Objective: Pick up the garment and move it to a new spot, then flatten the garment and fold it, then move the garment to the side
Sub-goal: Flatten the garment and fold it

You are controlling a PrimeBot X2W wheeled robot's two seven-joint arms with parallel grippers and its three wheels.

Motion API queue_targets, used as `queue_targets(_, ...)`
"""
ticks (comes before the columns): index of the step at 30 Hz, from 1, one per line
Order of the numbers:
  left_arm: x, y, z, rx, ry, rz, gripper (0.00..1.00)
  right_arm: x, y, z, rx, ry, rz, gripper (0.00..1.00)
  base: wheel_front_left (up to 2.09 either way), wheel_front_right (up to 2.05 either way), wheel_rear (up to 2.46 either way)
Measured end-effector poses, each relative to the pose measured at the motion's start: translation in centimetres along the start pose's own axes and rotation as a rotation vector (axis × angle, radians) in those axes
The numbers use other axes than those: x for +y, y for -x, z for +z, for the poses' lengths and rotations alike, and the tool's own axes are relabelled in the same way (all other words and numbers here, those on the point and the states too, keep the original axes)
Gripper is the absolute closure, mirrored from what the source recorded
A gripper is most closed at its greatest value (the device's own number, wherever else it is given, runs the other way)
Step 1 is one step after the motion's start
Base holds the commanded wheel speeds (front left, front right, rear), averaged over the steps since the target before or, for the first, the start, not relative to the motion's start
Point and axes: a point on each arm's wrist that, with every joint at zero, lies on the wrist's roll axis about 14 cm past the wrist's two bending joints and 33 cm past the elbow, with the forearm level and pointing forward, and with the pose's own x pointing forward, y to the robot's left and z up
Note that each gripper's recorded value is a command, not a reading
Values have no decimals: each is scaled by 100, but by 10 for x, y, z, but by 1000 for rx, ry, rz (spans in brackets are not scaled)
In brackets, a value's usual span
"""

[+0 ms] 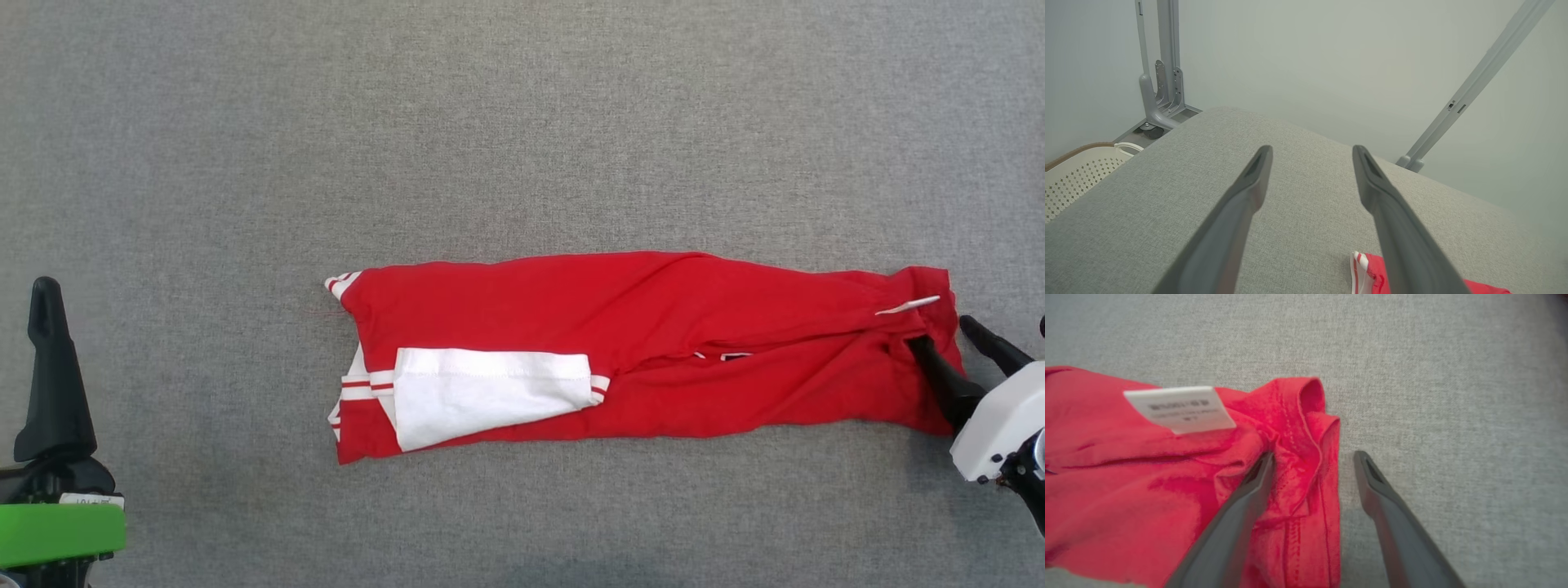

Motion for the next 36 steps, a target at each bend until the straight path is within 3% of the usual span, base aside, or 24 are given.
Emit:
queue_targets(5, 1, 2, 5, -17, 3, 4, 0, 13, -2, -14, 90, -95, 45, 0, 0, 0, 0)
queue_targets(6, 0, 2, 6, -19, 4, 2, 0, 15, -3, -15, 105, -119, 53, 16, 0, 0, 0)
queue_targets(7, 0, 2, 6, -19, 5, 1, 0, 16, -4, -14, 113, -138, 57, 66, 0, 0, 0)
queue_targets(8, 0, 2, 6, -19, 6, 0, 0, 18, -6, -14, 119, -171, 65, 100, 0, 0, 0)
queue_targets(12, -1, 3, 8, -24, 7, -3, 0, 24, -12, -2, 120, -307, 104, 100, 0, 0, 0)
queue_targets(16, -2, 6, 12, -36, 13, -5, 0, -4, -2, 21, 86, -496, 93, 100, 0, 0, 0)
queue_targets(21, 2, 12, 15, -48, 22, 5, 0, -90, 34, 65, -24, -527, -82, 100, 0, 0, 0)
queue_targets(24, 6, 16, 14, -49, 29, 19, 0, -100, 46, 74, -10, -516, -96, 100, 0, 0, 0)
queue_targets(27, 8, 20, 14, -53, 38, 26, 0, -45, 41, 89, 8, -517, 97, 100, 0, 0, 0)
queue_targets(30, 8, 20, 9, -44, 45, 27, 0, 42, 35, 102, 3, -516, 367, 100, 0, 0, 0)
queue_targets(32, 7, 18, 4, -31, 52, 22, 0, 107, 34, 90, 70, -500, 525, 100, 0, 0, 0)
queue_targets(34, 7, 15, -4, -3, 67, 19, 0, 160, 35, 75, 130, -467, 619, 100, 0, 0, 0)
queue_targets(36, 11, 10, -11, 24, 45, 26, 0, 189, 34, 63, 169, -399, 643, 100, 0, 0, 0)
